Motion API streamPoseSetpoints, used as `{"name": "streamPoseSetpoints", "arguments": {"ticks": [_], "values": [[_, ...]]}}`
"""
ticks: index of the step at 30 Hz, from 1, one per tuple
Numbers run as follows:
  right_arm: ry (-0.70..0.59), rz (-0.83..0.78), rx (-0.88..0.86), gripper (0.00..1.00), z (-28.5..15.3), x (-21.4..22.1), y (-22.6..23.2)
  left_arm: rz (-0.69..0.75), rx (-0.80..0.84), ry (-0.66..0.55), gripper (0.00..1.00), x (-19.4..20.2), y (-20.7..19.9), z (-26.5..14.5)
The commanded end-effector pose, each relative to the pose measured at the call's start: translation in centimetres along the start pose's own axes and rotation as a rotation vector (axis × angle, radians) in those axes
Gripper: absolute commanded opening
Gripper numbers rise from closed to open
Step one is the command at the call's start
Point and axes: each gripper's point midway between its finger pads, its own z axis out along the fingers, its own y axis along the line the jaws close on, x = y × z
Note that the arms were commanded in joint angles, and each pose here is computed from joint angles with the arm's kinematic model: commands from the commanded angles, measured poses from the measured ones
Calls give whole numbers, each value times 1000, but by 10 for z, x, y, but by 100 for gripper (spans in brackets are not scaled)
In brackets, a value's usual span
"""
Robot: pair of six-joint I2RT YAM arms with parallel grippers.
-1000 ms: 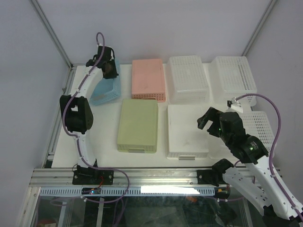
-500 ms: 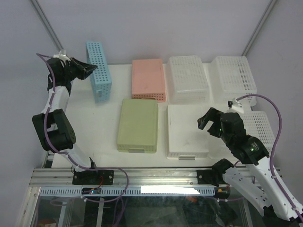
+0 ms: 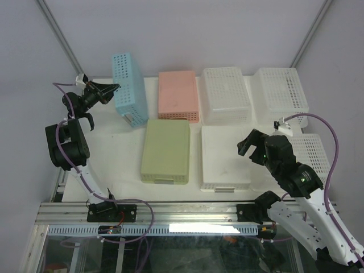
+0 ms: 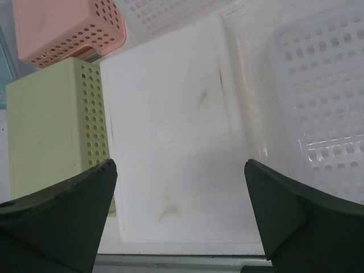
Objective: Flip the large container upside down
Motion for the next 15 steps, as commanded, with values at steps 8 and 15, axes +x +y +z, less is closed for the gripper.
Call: {"name": "streamPoseSetpoints", "arguments": {"ticks": [8,15], "values": [[-45,19,-18,99,-3,-15,8,-49,82,-25,0,1,15,-38],[-36,18,-21,99,-1,-14,10,-103,77,-63,13,-3,37,-57]]}}
